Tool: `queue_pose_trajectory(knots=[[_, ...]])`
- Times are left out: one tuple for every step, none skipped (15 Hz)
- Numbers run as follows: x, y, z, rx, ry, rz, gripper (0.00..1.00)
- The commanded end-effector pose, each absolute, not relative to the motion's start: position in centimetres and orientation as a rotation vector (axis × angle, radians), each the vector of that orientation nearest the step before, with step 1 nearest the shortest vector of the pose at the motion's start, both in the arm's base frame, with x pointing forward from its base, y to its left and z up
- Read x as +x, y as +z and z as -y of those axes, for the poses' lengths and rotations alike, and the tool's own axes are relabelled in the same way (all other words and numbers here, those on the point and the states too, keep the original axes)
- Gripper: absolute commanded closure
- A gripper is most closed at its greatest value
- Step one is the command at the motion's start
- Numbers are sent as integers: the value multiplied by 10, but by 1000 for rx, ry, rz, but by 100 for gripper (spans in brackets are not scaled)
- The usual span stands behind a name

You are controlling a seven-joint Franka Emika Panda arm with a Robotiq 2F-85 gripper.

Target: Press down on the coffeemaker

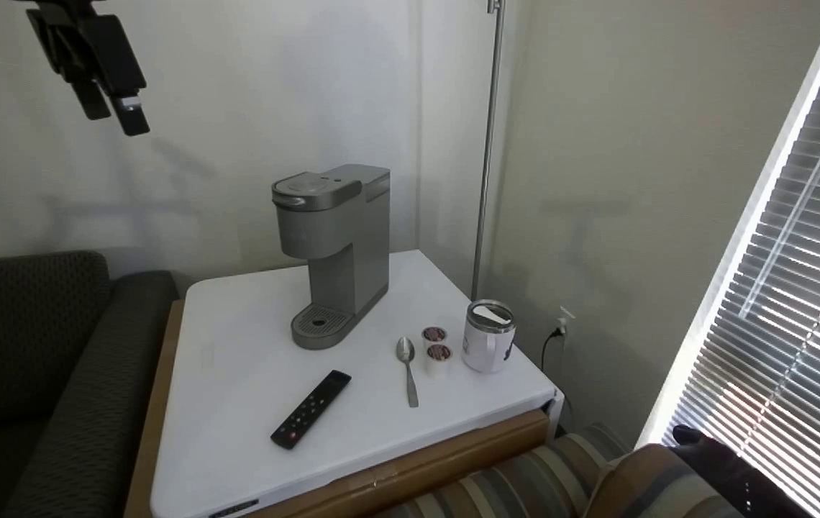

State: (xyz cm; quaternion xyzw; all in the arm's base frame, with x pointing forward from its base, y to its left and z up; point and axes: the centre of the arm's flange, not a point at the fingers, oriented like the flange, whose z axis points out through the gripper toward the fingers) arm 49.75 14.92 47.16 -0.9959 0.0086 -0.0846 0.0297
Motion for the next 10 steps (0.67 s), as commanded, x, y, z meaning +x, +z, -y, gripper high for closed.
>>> queue_pose_trajectory(knots=[[531, 464, -136, -3057, -364, 57, 0], [538, 465, -133, -3059, -381, 79, 0], [544, 464, -131, -3056, -400, 104, 0], [552, 465, -128, -3060, -414, 132, 0], [559, 465, -126, -3059, -424, 160, 0], [569, 468, -123, -3065, -426, 198, 0], [578, 470, -121, -3070, -424, 236, 0], [587, 473, -120, -3076, -428, 272, 10], [597, 476, -118, -3082, -428, 305, 26], [606, 479, -117, -3084, -433, 336, 33]])
